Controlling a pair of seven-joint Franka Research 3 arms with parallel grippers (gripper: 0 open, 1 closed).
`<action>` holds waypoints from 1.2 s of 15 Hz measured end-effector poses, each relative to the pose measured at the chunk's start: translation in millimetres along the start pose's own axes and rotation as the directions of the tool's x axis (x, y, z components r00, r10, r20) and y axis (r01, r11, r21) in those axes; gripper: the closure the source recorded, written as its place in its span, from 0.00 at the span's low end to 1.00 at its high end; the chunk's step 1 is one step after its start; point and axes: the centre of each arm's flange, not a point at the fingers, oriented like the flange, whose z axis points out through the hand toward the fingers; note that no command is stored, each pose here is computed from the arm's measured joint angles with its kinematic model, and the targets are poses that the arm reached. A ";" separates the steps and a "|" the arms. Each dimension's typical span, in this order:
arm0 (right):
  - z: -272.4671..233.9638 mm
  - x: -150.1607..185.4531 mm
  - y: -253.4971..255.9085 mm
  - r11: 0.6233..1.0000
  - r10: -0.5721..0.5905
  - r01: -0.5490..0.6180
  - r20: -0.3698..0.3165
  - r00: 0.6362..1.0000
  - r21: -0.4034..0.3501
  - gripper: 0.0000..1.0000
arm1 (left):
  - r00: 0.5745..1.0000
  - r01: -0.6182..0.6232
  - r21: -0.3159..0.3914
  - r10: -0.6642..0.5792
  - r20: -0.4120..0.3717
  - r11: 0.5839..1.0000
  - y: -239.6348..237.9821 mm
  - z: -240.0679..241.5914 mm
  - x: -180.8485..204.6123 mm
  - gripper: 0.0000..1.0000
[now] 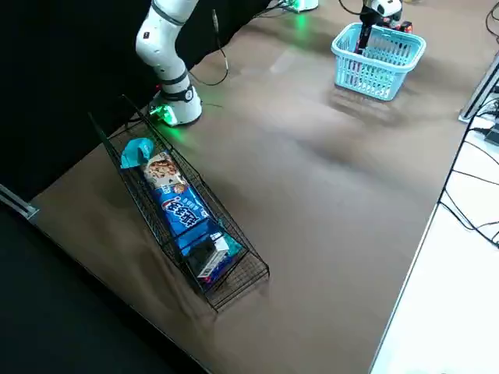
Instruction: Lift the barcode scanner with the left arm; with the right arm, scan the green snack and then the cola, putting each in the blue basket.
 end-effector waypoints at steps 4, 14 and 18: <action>-31.7 3.1 2.0 1.000 0.017 -0.016 -0.046 0.999 0.012 0.00 | 0.998 0.019 -0.008 -0.020 -0.056 1.000 -9.9 -6.9 6.1 0.00; -198.4 24.8 236.8 0.970 0.242 -0.242 -0.212 0.947 0.026 0.00 | 0.997 0.050 0.030 -0.048 -0.058 0.998 -29.1 1.9 16.0 0.00; -192.6 11.7 316.8 0.973 0.226 -0.229 -0.101 0.969 -0.019 0.00 | 0.997 0.047 0.041 -0.044 -0.064 0.998 -27.5 -0.4 15.0 0.00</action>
